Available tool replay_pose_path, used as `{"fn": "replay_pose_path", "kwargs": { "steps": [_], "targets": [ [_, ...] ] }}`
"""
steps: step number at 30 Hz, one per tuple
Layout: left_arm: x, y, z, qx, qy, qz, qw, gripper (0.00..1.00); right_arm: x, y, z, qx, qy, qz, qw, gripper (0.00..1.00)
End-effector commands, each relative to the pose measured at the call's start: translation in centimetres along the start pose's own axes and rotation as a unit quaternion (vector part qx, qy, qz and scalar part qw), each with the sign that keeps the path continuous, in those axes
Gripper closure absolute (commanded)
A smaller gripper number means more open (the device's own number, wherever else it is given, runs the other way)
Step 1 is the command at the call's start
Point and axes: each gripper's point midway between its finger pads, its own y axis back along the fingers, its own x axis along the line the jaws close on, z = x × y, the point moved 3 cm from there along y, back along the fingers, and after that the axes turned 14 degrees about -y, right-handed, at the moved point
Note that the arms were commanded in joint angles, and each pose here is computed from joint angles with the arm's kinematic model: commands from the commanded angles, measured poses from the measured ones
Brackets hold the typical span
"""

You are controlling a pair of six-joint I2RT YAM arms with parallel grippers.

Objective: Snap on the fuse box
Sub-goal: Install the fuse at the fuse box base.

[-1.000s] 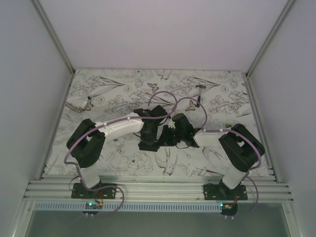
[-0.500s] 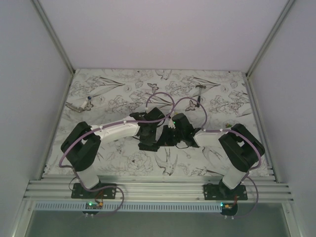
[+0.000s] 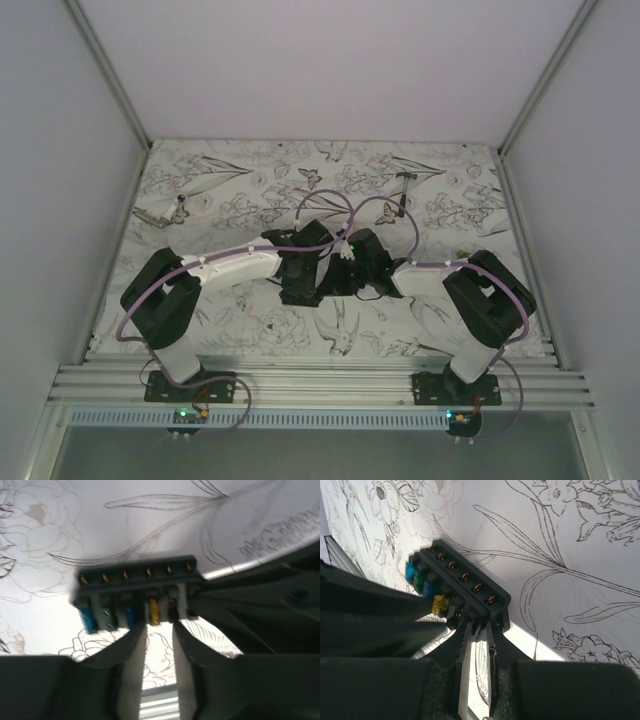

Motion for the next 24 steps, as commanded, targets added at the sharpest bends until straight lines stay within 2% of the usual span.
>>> {"fn": "replay_pose_path", "kwargs": {
  "steps": [1, 4, 14, 24],
  "targets": [
    [-0.7, 1.7, -0.6, 0.015, -0.022, -0.007, 1.0, 0.65, -3.9, -0.5, -1.1, 0.002, -0.004, -0.085, 0.996, 0.82],
    [-0.6, 2.4, 0.6, -0.008, -0.025, -0.004, 1.0, 0.64, -3.8, -0.4, -1.2, 0.002, -0.004, -0.085, 0.996, 0.82],
    [0.6, 1.8, 1.1, -0.005, -0.025, 0.016, 1.0, 0.82, -3.9, -0.2, -1.5, 0.0, -0.004, -0.086, 0.996, 0.82],
    [1.4, 0.3, 0.2, 0.033, -0.02, 0.027, 0.999, 0.96, -3.9, -0.2, -1.5, 0.001, -0.003, -0.085, 0.996, 0.82]
  ]
}}
